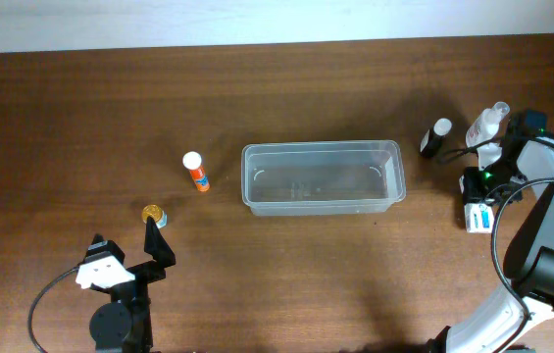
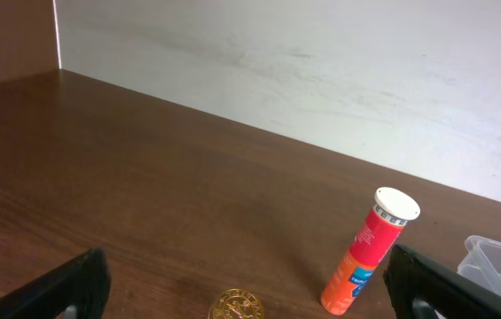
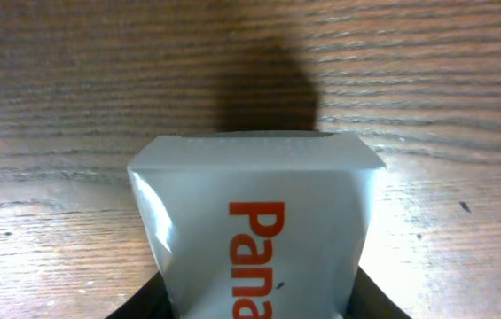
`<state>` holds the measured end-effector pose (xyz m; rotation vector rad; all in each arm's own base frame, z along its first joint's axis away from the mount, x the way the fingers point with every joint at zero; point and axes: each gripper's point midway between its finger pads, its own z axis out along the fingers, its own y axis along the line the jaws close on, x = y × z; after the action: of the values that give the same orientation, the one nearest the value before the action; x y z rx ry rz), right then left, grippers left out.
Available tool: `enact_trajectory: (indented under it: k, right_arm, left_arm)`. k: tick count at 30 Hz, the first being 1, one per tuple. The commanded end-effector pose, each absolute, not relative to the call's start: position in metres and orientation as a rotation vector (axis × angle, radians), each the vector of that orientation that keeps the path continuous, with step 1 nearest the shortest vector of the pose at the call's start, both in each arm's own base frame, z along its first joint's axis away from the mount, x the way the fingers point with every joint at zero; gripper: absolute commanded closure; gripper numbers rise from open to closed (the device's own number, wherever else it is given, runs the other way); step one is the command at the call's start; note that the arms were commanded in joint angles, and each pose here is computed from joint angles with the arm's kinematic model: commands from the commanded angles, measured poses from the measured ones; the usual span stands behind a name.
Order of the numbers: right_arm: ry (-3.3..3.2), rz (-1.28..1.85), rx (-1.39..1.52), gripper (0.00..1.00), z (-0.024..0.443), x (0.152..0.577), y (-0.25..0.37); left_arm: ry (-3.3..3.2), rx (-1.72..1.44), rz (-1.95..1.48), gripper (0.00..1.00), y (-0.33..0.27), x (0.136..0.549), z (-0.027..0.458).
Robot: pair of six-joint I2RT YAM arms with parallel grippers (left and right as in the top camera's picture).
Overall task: Pack container
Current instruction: 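Close the right gripper on the Panadol box and lift it, then carry the Panadol box left over the clear container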
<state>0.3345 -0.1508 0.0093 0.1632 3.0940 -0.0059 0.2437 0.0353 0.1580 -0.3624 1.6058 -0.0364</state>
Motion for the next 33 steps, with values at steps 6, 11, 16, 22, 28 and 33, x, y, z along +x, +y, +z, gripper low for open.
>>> enact_trajectory:
  k: [6, 11, 16, 22, 28, 33]
  right_arm:
    - [2.910, 0.032, 0.213, 0.62, 0.078, 0.357, -0.146]
    - [2.775, 0.046, 0.182, 0.62, 0.125, 0.362, -0.137]
    - [2.614, 0.030, 0.143, 0.62, 0.182, 0.362, -0.128]
    - [2.401, 0.185, 0.039, 0.62, 0.246, 0.366, -0.079]
    - [2.340, 0.320, -0.118, 0.62, 0.267, 0.372, -0.003]
    - [2.366, 0.388, -0.119, 0.61, 0.260, 0.381, 0.047]
  left_arm:
    - [1.602, -0.379, -0.028, 0.01, 0.038, 0.243, 0.158]
    - [1.602, -0.379, -0.028, 0.01, 0.038, 0.243, 0.158]
    - [1.602, -0.379, -0.028, 0.01, 0.038, 0.243, 0.158]
    - [1.602, -0.379, -0.028, 0.01, 0.038, 0.243, 0.158]
    - [1.602, -0.379, -0.028, 0.01, 0.038, 0.243, 0.158]
    - [1.602, -0.379, -0.028, 0.01, 0.038, 0.243, 0.158]
